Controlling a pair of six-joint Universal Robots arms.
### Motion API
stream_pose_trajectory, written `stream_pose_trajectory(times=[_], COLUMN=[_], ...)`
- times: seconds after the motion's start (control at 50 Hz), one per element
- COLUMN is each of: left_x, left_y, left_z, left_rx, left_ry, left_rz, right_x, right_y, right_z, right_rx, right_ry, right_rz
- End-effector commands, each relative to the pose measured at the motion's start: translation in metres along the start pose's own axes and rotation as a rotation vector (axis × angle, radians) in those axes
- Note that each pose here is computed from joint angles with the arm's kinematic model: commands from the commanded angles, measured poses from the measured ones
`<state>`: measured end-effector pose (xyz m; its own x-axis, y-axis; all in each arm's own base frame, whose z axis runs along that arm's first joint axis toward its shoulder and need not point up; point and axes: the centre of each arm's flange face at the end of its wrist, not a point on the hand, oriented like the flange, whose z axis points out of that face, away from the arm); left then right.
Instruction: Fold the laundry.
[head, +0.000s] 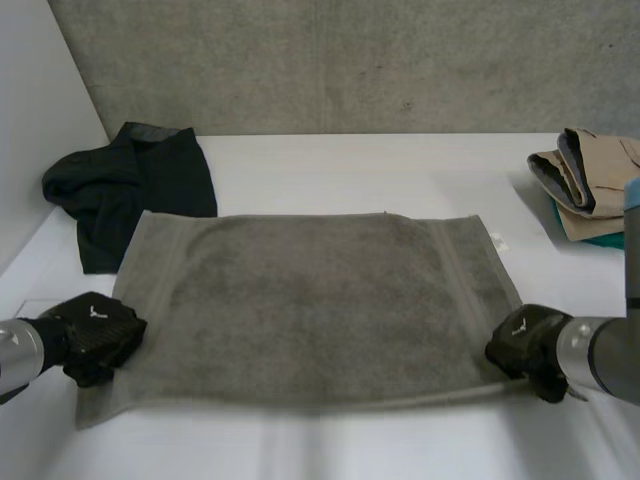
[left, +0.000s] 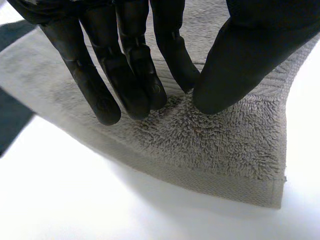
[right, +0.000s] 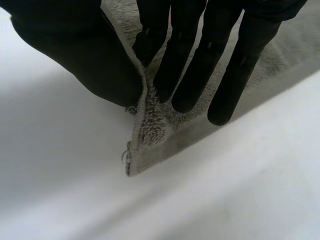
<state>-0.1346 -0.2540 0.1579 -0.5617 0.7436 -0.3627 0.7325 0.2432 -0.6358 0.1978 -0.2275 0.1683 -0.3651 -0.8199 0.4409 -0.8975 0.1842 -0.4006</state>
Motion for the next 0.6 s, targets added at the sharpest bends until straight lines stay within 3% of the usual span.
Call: stream_pose_trajectory(times=[0.02,0.18,0.32,0.46,0.6], left_x=[-0.012,-0.051,-0.081,-0.084,-0.084], left_y=[-0.012,-0.054,-0.089,-0.103,-0.106], left_z=[0.015,0.054,0.100,0.152,0.176], left_rx=[0.037,0.170,0.292,0.328,0.328], left_ry=[-0.035,-0.224,-0.428,-0.475,-0.528], left_rz=[0.072,0.009,-0.012,0.055,0.105], right_x=[0.013,0.060,0.093,0.113,0.107], right_y=[-0.014,-0.059,-0.085,-0.099,-0.105], right_z=[0.009,0.049,0.094,0.144,0.179], right_rx=[0.099,0.320,0.437,0.527,0.548], right_ry=[0.071,0.318,0.504,0.645,0.689], right_rz=[-0.034,0.081,0.081,0.049,0.026])
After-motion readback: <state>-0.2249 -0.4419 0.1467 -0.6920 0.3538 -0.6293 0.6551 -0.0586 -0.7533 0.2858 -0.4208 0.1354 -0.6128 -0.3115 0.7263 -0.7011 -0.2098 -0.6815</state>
